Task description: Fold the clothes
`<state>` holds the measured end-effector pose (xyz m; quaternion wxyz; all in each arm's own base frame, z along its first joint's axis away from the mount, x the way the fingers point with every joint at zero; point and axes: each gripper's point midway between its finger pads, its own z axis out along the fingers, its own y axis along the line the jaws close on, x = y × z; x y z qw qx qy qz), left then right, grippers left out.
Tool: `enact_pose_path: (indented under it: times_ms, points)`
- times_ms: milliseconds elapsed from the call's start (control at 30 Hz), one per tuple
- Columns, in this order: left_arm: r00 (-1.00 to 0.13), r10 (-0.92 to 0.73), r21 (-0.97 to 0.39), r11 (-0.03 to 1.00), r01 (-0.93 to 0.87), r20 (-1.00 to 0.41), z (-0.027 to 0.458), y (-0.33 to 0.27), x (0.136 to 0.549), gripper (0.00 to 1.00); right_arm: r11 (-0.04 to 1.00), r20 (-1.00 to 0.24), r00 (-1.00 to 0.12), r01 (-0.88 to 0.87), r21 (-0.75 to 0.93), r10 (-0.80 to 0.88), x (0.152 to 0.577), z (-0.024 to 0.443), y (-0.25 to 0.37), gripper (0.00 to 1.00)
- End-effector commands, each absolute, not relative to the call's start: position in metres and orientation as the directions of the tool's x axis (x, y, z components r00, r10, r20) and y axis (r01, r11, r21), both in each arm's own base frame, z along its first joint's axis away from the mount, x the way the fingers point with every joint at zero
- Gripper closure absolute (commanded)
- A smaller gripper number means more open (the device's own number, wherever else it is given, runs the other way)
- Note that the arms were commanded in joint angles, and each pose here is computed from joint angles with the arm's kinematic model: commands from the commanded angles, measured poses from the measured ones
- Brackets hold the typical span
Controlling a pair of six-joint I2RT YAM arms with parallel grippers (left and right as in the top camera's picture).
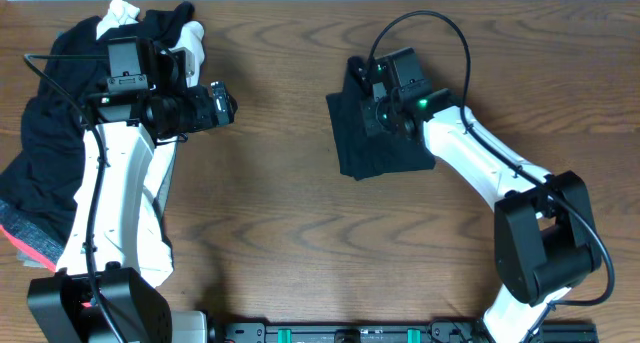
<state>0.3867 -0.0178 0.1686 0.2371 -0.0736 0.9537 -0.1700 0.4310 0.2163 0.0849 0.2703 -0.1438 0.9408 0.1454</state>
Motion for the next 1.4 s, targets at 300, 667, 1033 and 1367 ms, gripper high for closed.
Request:
enact_pose_path:
  times_ms: [300,667,1033,1367]
  points:
    - [-0.861,-0.206,-0.328,0.944,-0.048,-0.466,0.171,-0.012,0.396,0.02,0.767,-0.575,-0.711,-0.607,0.211,-0.405,0.39,0.086,0.286,0.11]
    - [-0.861,-0.206,-0.328,0.944,-0.048,-0.465,0.171,-0.012,0.396,0.02,0.81,-0.702,-0.659,-0.549,0.205,-0.269,0.421,0.163,0.253,0.01]
    - [-0.852,-0.205,-0.327,0.944,-0.043,-0.481,0.173,-0.011,0.399,0.02,0.845,-0.636,-0.726,-0.49,0.212,-0.261,0.437,0.12,0.23,0.8]
    - [-0.853,-0.206,-0.305,0.951,-0.058,-0.48,0.171,-0.007,0.399,0.02,0.794,-0.421,-0.786,-0.57,0.212,-0.453,0.392,0.013,0.263,0.99]
